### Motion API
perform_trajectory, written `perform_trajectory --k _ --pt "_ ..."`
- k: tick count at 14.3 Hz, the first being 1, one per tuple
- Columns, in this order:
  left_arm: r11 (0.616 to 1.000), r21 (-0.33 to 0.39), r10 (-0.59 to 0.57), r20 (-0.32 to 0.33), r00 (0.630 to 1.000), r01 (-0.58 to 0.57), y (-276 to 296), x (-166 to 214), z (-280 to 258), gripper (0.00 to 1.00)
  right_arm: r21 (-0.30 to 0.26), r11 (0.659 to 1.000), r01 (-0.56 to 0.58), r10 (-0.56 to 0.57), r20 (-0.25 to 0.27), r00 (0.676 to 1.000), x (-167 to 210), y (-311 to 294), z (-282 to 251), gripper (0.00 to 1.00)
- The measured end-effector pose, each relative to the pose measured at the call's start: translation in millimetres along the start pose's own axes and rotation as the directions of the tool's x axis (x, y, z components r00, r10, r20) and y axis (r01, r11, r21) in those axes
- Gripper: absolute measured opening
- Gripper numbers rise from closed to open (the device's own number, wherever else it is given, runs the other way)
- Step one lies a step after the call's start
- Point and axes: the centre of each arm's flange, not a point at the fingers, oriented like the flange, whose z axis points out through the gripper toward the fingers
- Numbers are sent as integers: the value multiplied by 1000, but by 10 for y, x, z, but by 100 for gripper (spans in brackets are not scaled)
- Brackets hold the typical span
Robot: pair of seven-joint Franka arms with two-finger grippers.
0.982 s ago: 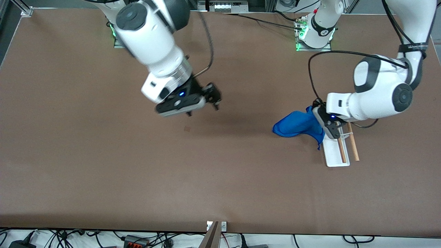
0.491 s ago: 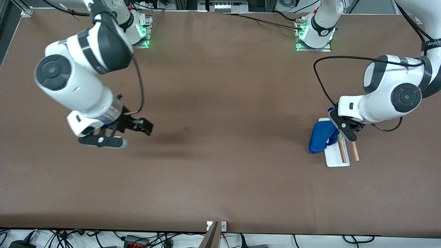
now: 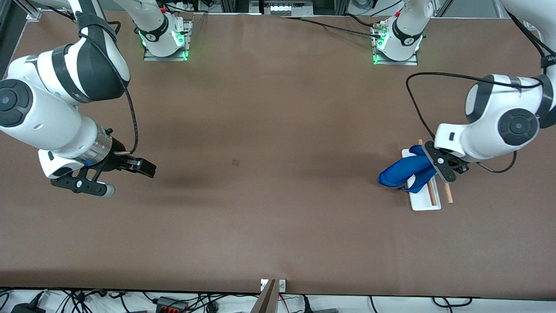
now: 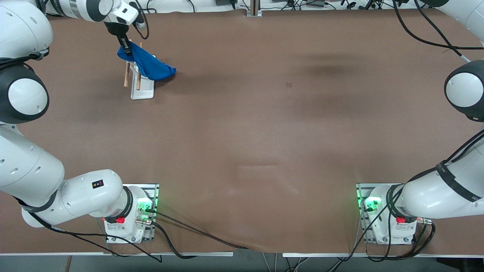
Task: Pass towel and hang on rack
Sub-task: 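Lower the towel over the wooden dowels with the left gripper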
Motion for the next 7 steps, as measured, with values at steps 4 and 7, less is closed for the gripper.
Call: perform_trajectory --k 4,7 --pt "1000 -14 7 -11 1000 -8 -190 -264 99 3 -24 998 64 -65 -22 998 210 647 -185 100" --pt "1000 -16 13 -13 1000 -13 -290 -456 120 3 -64 990 124 -124 17 992 309 1342 -300 100"
